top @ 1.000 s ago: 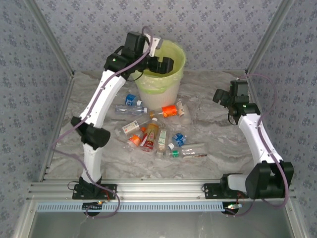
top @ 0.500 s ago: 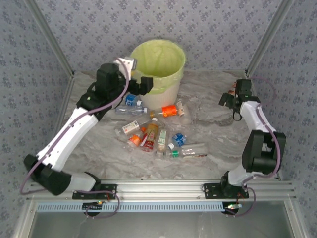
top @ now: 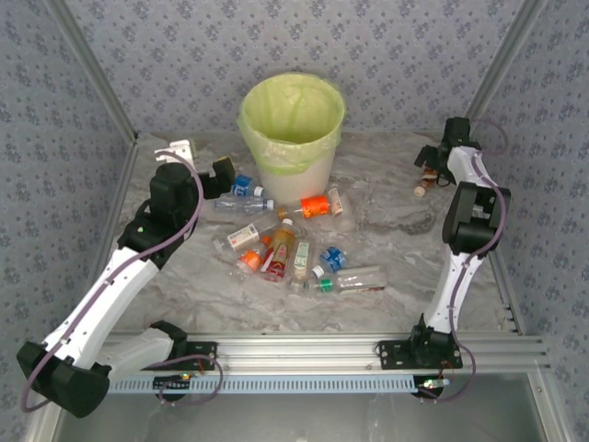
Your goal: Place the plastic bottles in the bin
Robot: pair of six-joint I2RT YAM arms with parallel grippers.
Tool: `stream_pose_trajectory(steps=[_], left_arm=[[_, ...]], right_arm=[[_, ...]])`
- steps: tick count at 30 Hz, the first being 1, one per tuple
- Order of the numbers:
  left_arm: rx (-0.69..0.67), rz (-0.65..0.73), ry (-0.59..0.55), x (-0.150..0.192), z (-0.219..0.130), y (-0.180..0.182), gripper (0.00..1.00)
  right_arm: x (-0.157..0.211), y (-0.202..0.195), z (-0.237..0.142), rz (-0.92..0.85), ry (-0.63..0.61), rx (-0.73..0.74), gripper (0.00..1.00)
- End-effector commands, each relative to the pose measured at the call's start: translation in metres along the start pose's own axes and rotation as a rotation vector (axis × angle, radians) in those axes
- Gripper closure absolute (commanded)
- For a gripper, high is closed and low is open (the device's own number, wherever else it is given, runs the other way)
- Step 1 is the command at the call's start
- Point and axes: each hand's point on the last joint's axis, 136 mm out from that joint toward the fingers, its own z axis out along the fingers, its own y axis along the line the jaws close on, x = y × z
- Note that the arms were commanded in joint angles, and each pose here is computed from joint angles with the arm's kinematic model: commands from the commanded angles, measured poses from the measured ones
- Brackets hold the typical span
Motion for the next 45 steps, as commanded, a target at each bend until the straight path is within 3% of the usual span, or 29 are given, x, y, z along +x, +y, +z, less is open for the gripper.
stream_pose_trajectory(steps=[1, 3, 11, 21, 26, 30, 40, 45], left_arm=[[-0.078, -0.071, -0.008, 0.003, -0.006, 0.023, 0.0], [-0.103, -0.088, -0.005, 0.007, -0.006, 0.031, 0.01], [-0.17, -0.107, -0.003, 0.014, -0.009, 0.054, 0.01], [-0.204, -0.112, 0.002, 0.021, -0.008, 0.069, 0.01], [-0.213, -0.124, 0.016, 0.026, -0.005, 0.078, 0.0], [-0.211, -0.137, 0.032, 0.03, -0.003, 0.082, 0.01], [-0.222, -0.173, 0.059, 0.046, 0.005, 0.091, 0.01], [-0.23, -0.174, 0.076, 0.051, 0.009, 0.093, 0.01]], right_arm=[[-0.002, 0.0, 0.007, -0.002, 0.031, 0.057, 0.06], [-0.007, 0.002, 0.012, 0.011, 0.034, 0.059, 0.1], [-0.002, 0.004, 0.011, 0.035, 0.074, 0.145, 0.12], [-0.009, 0.042, -0.029, 0.065, -0.065, 0.184, 0.01], [0.015, 0.055, -0.014, 0.131, -0.064, 0.197, 0.0], [0.023, 0.036, 0.0, 0.184, -0.081, 0.29, 0.0], [0.047, 0.019, 0.007, 0.174, 0.048, 0.277, 0.0], [0.064, 0.015, 0.009, 0.17, 0.103, 0.25, 0.06]])
